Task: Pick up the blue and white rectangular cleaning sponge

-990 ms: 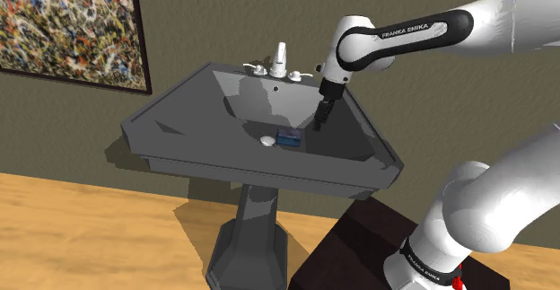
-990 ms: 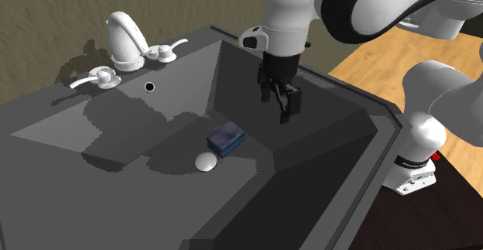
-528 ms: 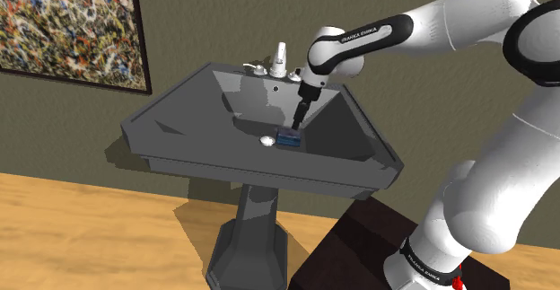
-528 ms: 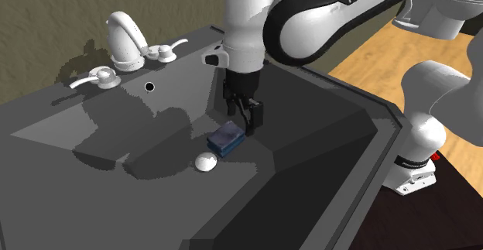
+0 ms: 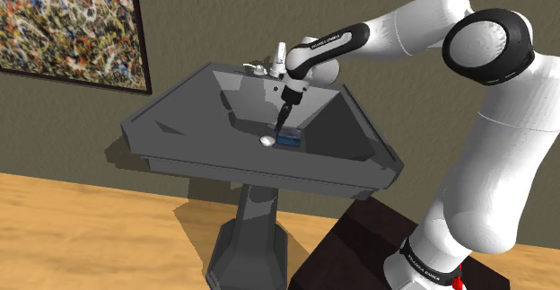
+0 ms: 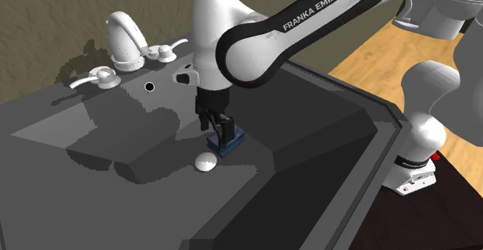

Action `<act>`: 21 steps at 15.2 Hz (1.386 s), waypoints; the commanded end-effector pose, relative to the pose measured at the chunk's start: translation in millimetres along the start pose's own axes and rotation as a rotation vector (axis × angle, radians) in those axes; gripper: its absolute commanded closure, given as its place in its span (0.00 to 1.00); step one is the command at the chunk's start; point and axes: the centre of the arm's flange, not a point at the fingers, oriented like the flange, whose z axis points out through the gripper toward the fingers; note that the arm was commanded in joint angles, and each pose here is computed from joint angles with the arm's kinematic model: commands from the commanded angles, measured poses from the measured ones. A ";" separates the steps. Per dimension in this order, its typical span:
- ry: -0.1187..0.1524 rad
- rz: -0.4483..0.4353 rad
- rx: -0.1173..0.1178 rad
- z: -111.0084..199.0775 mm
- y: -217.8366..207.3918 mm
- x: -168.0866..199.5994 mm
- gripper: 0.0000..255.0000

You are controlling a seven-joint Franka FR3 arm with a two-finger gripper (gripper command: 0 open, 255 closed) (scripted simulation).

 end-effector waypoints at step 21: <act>0.002 -0.003 0.001 12.6 3.5 0.0 1.00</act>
